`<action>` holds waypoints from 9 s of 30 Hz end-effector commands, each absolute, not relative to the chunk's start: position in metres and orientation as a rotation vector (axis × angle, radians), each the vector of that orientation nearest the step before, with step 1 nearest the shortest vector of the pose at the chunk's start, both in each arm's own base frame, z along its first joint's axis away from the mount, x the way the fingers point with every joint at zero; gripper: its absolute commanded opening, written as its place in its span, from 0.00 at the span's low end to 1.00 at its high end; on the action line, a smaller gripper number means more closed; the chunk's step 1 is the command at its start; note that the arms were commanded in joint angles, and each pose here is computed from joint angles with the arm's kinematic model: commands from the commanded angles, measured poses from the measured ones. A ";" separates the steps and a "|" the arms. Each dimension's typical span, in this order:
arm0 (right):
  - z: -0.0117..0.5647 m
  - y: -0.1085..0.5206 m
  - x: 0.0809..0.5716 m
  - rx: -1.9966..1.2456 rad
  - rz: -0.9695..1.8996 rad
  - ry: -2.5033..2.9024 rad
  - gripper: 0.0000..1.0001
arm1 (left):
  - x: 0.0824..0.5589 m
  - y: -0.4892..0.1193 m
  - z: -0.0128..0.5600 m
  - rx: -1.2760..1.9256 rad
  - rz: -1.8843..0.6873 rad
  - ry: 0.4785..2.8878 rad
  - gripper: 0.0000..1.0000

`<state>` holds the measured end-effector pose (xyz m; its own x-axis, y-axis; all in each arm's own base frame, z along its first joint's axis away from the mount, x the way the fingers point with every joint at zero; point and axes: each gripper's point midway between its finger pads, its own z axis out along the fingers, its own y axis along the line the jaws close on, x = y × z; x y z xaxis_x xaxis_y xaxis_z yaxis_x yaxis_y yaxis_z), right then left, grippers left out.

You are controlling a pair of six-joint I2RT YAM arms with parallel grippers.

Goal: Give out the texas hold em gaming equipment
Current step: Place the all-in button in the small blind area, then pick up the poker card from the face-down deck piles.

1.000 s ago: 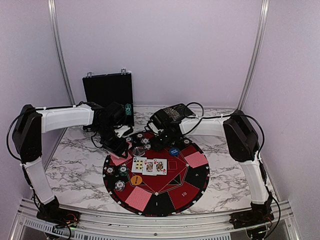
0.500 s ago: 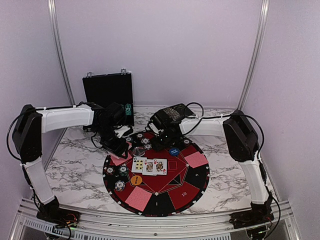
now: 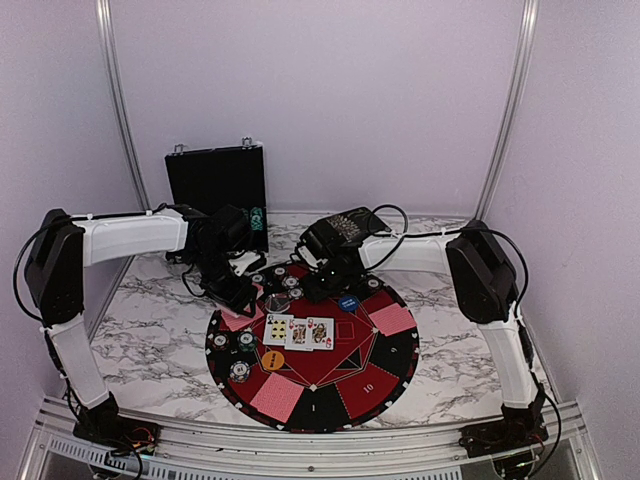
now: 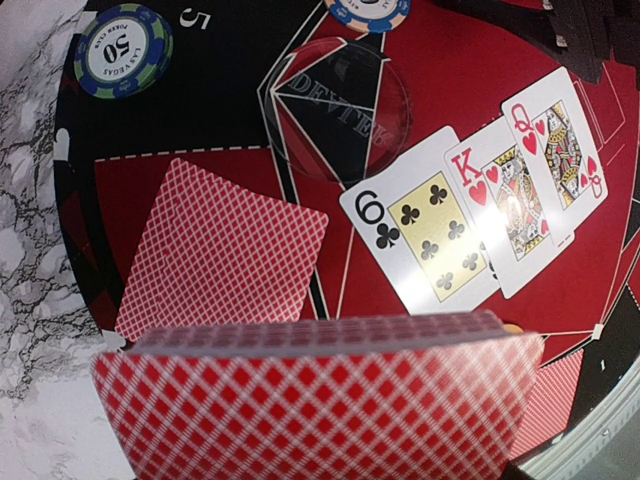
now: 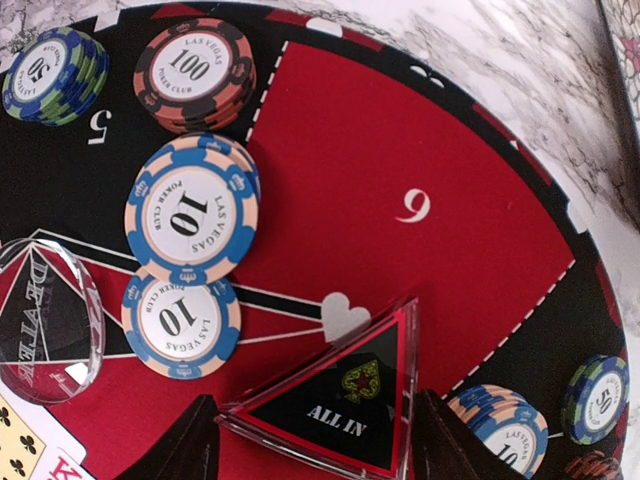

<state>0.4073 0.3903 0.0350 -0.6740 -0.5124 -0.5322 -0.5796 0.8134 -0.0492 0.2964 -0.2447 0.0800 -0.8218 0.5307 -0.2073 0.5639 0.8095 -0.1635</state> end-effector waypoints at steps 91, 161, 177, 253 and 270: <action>0.172 0.369 0.326 -0.412 1.557 2.215 0.64 | 0.271 -0.296 0.106 0.998 -0.361 2.775 0.34; 0.138 0.417 0.294 -0.359 1.758 2.300 0.58 | 0.259 -0.356 0.126 1.177 -0.379 2.669 0.34; 0.151 0.405 0.303 -0.358 1.706 2.274 0.54 | 0.259 -0.354 0.127 1.177 -0.371 2.665 0.34; 0.169 0.374 0.301 -0.236 1.830 2.219 0.00 | 0.261 -0.340 0.114 1.164 -0.302 2.699 0.34; 0.176 0.328 0.308 -0.249 1.868 2.196 0.00 | 0.259 -0.328 0.110 1.129 -0.296 2.715 0.34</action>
